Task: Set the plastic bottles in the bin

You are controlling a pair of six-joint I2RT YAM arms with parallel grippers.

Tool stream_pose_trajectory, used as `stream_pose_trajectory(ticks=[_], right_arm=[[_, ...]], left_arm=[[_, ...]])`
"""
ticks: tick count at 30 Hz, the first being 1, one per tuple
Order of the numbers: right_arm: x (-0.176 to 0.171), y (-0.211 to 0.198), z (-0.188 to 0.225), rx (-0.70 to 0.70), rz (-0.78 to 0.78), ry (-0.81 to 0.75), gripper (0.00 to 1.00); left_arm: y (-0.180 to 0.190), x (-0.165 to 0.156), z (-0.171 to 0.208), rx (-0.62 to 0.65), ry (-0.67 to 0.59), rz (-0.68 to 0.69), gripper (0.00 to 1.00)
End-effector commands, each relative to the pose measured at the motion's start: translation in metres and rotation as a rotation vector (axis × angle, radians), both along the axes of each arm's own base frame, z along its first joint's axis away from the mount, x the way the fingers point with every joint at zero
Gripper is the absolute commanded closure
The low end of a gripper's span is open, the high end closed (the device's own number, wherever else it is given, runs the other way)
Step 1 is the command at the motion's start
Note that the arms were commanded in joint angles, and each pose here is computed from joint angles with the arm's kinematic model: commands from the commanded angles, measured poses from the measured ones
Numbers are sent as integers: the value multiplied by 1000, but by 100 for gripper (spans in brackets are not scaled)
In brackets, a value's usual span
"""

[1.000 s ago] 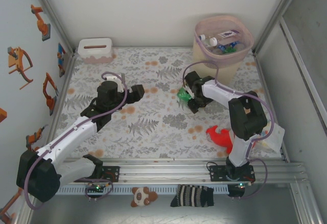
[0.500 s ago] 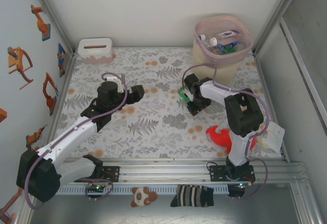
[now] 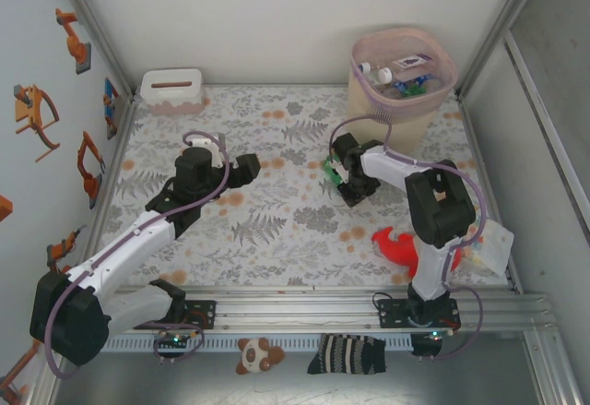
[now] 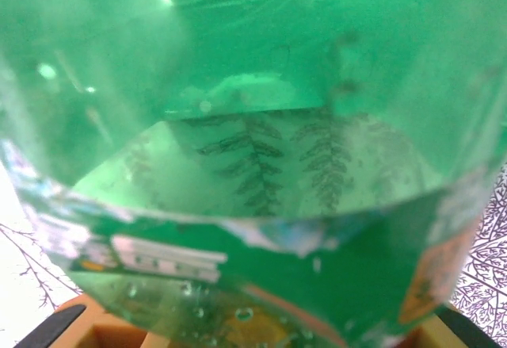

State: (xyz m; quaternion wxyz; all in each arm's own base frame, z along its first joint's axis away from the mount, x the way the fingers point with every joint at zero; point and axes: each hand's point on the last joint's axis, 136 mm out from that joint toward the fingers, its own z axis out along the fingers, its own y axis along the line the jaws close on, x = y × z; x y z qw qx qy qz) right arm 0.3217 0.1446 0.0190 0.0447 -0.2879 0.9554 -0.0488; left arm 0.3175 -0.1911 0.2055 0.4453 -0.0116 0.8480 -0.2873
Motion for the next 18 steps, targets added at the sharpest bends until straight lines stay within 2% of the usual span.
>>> stream_pose_trajectory(ticks=[1,8,18], right_arm=[[-2,6,24,57,-23,-14,75],[-5,22,71,175,-23,-46,77],[2,44,187,375,15,-212,77]], left_arm=[[-1,1,2,-24,-7,-5,12],[-3,3,3,-27,-11,-10,12],[-5,5,2,-26,-10,-14,12]])
